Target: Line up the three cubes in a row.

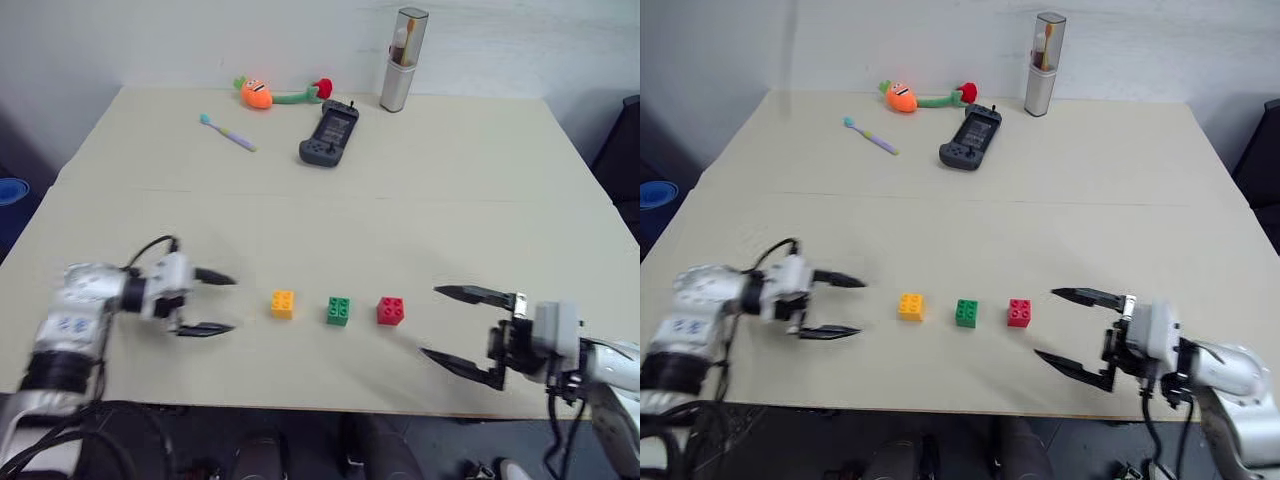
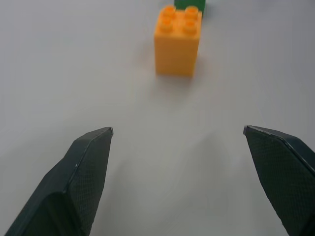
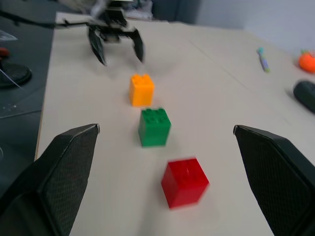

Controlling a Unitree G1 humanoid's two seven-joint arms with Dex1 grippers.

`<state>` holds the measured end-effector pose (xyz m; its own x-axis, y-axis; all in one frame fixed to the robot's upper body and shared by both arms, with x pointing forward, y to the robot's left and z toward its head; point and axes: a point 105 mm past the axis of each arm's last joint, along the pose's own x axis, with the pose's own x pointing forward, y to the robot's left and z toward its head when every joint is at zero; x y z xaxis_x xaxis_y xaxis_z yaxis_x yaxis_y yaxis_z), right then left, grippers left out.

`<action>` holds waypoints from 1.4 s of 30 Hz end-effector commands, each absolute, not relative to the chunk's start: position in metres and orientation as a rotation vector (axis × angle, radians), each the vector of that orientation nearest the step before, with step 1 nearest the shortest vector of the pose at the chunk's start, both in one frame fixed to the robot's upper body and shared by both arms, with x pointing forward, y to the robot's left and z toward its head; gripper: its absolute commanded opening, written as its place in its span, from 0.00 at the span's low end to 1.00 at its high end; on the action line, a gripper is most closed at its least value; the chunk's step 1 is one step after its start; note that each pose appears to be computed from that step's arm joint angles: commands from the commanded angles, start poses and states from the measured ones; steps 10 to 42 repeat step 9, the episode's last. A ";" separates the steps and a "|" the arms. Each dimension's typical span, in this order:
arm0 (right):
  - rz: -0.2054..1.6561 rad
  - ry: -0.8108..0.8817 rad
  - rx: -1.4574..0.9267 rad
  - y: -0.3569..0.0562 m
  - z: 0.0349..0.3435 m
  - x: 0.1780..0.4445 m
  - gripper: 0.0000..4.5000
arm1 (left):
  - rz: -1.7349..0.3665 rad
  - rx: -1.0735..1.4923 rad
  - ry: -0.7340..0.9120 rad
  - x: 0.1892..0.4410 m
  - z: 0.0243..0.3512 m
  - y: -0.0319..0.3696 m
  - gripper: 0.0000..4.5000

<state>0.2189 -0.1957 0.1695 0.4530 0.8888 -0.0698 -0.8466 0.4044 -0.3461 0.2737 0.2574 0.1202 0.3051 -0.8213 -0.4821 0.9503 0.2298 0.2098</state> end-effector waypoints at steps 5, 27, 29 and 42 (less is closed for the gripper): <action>1.131 0.008 -0.656 -0.235 0.169 0.218 1.00 | -1.042 0.558 0.273 0.252 0.155 0.291 0.99; 1.119 -0.018 -0.634 -0.236 0.163 0.224 1.00 | -1.026 0.513 0.245 0.253 0.153 0.287 0.99; 1.119 -0.018 -0.634 -0.236 0.163 0.224 1.00 | -1.026 0.513 0.245 0.253 0.153 0.287 0.99; 1.119 -0.018 -0.634 -0.236 0.163 0.224 1.00 | -1.026 0.513 0.245 0.253 0.153 0.287 0.99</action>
